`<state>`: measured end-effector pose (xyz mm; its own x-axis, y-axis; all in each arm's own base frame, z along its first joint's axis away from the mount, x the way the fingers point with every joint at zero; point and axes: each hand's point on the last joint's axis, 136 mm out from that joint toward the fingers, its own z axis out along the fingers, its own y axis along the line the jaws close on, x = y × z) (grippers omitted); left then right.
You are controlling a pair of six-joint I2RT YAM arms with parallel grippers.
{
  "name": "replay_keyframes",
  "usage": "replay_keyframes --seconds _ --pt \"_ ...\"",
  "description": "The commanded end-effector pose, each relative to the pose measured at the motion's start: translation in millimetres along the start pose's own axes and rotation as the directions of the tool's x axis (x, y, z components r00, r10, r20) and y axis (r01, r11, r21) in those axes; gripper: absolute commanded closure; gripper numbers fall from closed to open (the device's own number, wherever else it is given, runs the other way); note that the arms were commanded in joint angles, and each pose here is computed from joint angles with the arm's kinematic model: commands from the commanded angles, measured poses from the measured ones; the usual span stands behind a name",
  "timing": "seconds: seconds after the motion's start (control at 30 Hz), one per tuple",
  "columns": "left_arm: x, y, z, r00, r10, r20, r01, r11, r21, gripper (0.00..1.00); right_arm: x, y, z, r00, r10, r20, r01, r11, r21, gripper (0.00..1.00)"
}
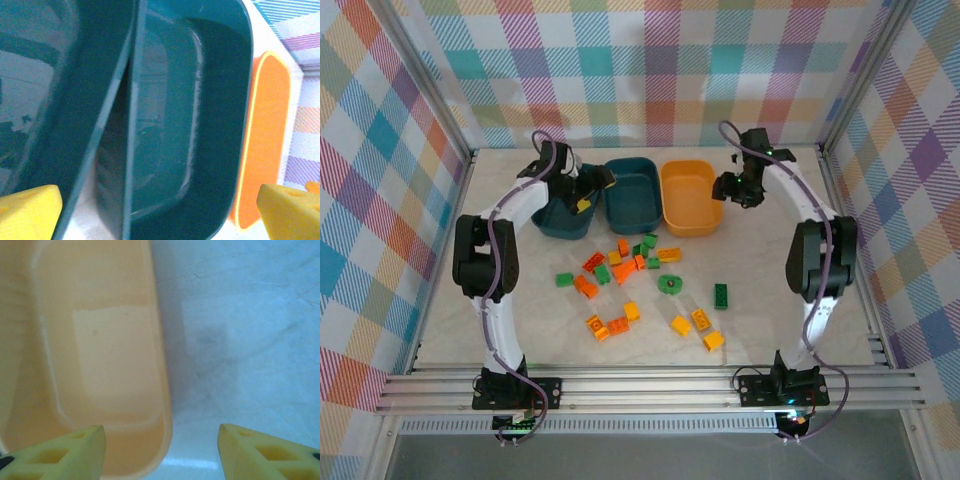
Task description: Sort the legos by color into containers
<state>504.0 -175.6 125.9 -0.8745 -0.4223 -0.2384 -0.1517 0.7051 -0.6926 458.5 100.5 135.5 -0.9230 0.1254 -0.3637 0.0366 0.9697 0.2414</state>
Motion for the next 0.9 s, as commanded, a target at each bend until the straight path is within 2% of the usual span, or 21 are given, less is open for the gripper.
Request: replay_keyframes --seconds 0.0,0.27,0.57,0.73,0.87 --pt "-1 -23 16 1.0 -0.014 -0.016 0.015 0.997 0.081 0.0 13 -5 -14 0.998 0.057 0.029 -0.057 0.998 -0.001 0.38" --pt "-12 -48 29 1.0 0.009 -0.001 -0.009 0.99 0.144 0.0 69 -16 -28 0.993 0.119 0.007 -0.119 0.993 -0.011 0.36" --pt "-16 -44 30 0.994 0.109 -0.016 -0.108 0.992 0.066 0.0 134 -22 -36 0.988 0.148 -0.051 -0.149 0.989 0.001 0.34" --pt "-17 -58 9 0.984 0.176 -0.005 -0.175 0.983 0.06 0.0 170 -17 -28 0.986 0.127 -0.11 -0.124 0.992 0.038 0.33" --pt "-13 -73 -32 0.972 0.22 0.079 -0.225 0.973 0.049 0.0 193 -15 -20 0.981 0.124 -0.147 -0.115 0.991 0.068 0.31"
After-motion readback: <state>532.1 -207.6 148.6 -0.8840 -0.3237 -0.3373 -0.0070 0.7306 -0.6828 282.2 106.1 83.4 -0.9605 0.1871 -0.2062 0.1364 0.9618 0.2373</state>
